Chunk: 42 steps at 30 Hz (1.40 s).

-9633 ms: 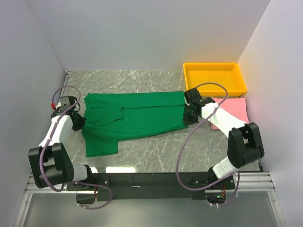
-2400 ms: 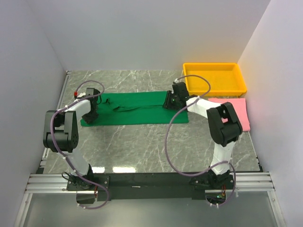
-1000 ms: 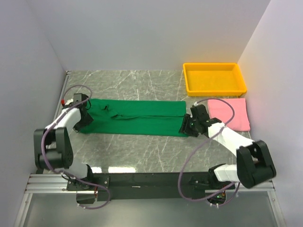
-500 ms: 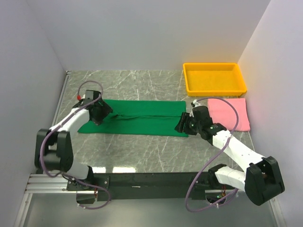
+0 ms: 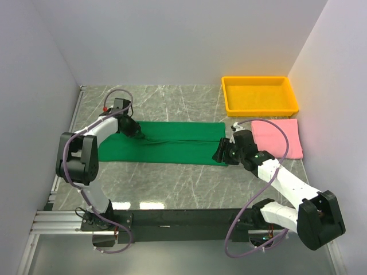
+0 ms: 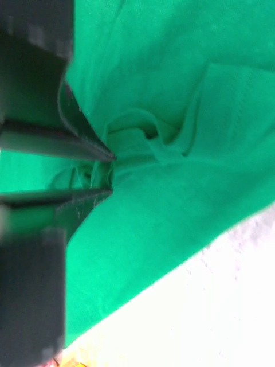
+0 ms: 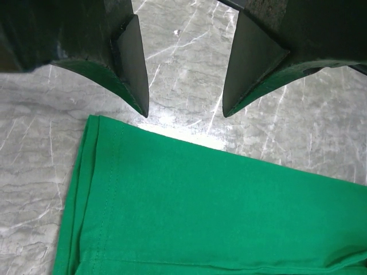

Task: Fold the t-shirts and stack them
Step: Fold the tshirt

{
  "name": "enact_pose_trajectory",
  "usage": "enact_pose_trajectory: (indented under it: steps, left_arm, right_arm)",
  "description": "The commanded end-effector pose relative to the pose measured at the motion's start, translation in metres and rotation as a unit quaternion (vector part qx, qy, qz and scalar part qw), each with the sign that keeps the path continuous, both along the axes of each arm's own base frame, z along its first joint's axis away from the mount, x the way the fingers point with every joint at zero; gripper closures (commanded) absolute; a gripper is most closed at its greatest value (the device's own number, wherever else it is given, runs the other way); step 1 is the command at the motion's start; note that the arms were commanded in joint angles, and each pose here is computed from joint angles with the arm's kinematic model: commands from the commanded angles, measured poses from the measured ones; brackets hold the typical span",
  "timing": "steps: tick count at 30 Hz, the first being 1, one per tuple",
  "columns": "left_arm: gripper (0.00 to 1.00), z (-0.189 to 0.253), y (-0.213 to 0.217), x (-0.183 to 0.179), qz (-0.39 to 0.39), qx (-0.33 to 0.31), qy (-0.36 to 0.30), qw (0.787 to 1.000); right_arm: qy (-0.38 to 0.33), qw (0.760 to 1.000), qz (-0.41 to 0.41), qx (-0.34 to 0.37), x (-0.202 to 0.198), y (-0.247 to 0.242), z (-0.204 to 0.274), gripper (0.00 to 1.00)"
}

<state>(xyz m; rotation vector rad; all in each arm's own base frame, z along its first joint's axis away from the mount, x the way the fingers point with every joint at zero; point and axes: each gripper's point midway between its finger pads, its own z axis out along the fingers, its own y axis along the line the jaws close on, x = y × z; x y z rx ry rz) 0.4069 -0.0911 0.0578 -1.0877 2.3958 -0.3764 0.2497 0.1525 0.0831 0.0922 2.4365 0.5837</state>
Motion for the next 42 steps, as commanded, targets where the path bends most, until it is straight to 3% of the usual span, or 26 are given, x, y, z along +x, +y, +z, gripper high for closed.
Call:
enact_pose_trajectory:
  steps: [1,7,12,18,31,32,33,36,38,42]
  left_arm:
    - [0.72,0.02,-0.005,0.022,0.001,-0.002,-0.034,0.999]
    - [0.99,0.01,-0.007,0.029,-0.013,0.006,-0.022,1.0]
    - [0.99,0.004,-0.008,0.028,-0.02,0.005,-0.023,1.0]
    - [0.99,0.026,-0.007,0.04,-0.035,0.02,-0.053,0.998]
    - [0.99,0.056,-0.021,0.056,-0.109,0.083,-0.101,0.985]
    - [0.95,0.058,-0.016,0.055,-0.104,0.095,-0.095,0.985]
    - [0.77,0.058,-0.014,0.051,-0.103,0.101,-0.088,0.986]
    - [0.43,0.062,-0.006,0.035,-0.091,0.124,-0.085,0.984]
    - [0.38,0.066,-0.008,0.026,-0.108,0.145,-0.083,0.98]
    - [0.43,0.065,-0.006,0.017,-0.135,0.216,-0.05,0.966]
  right_arm:
    - [-0.027,1.0,0.005,0.0,0.007,0.002,0.008,0.39]
    - [-0.023,1.0,0.005,-0.001,0.007,0.002,0.005,0.39]
    - [-0.022,1.0,0.004,-0.003,0.006,0.001,0.004,0.4]
    - [-0.019,1.0,0.004,-0.003,0.004,0.001,0.002,0.4]
    - [-0.042,0.996,0.078,0.028,0.018,0.039,0.016,0.41]
    - [-0.04,0.996,0.08,0.027,0.018,0.041,0.015,0.41]
    - [-0.037,0.996,0.084,0.023,0.018,0.042,0.013,0.41]
    - [-0.032,0.995,0.09,0.02,0.015,0.046,0.008,0.41]
    - [-0.03,0.995,0.094,0.022,0.013,0.05,0.005,0.41]
    - [-0.02,0.994,0.103,0.015,0.009,0.053,-0.003,0.41]
